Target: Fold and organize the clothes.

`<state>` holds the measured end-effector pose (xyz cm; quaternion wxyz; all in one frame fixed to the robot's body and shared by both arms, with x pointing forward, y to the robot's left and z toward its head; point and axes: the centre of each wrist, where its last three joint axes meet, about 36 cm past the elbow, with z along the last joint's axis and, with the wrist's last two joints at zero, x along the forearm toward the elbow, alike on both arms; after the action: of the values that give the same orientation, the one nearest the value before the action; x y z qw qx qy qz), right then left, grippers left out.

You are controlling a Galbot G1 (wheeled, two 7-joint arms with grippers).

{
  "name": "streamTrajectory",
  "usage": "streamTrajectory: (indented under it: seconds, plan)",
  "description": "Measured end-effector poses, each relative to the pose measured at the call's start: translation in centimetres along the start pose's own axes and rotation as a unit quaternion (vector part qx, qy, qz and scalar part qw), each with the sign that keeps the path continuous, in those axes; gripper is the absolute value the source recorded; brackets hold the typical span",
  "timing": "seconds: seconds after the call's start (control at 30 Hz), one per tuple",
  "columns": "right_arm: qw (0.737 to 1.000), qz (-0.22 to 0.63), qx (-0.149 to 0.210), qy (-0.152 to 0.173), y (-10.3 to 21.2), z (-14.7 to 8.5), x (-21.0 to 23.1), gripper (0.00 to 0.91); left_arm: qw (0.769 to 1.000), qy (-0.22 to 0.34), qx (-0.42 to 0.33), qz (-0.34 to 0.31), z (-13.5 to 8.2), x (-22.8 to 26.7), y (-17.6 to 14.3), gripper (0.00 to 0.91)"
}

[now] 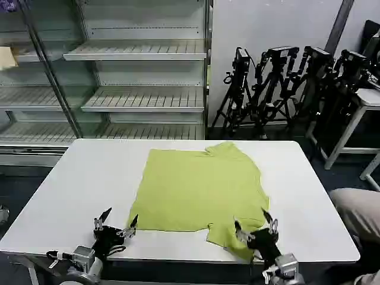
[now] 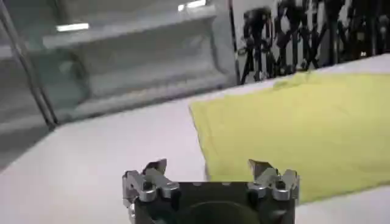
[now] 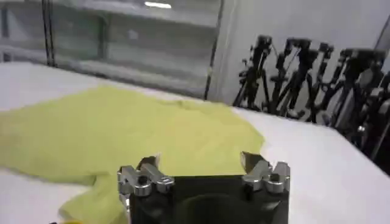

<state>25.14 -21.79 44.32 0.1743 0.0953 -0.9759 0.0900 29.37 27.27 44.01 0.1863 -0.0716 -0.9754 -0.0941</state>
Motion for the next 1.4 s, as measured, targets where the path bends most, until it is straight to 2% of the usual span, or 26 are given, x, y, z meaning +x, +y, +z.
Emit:
streamTrajectory:
  seconds: [0.3, 0.6, 0.63, 0.67, 0.7, 0.73, 1.13, 1.4]
  plan:
    - [0.999, -0.004, -0.006, 0.046, 0.8, 0.7, 1.6, 0.907, 0.999, 0.037, 0.025, 0.002, -0.3, -0.1, 0.3, 0.907]
    - [0.998, -0.006, -0.007, 0.063, 1.1, 0.9, 2.2, 0.907, 0.998, 0.057, 0.038, 0.006, -0.3, -0.6, 0.7, 0.907]
    - [0.998, -0.007, -0.008, 0.064, 1.1, 0.9, 2.2, 0.494, 0.998, 0.058, 0.039, 0.006, -0.3, -0.6, 0.8, 0.907]
    - [0.998, -0.008, -0.009, 0.065, 1.1, 0.9, 2.2, 0.131, 0.997, 0.059, 0.039, 0.006, -0.3, -0.6, 0.8, 0.595]
    - [0.998, -0.008, -0.010, 0.067, 1.1, 0.9, 2.2, 0.000, 0.997, 0.061, 0.040, 0.006, -0.3, -0.6, 0.8, 0.060]
    - [0.998, -0.008, -0.011, 0.068, 1.1, 0.9, 2.2, 0.000, 0.997, 0.062, 0.041, 0.008, -0.2, -0.6, 0.8, 0.020]
    - [0.996, -0.018, -0.026, 0.087, 1.4, 1.1, 2.3, 0.000, 0.996, 0.069, 0.055, 0.027, -0.2, -0.6, 0.7, 0.020]
    - [0.995, -0.020, -0.027, 0.089, 1.2, 1.0, 2.0, 0.000, 0.995, 0.070, 0.055, 0.038, -0.2, -0.7, 0.7, 0.020]
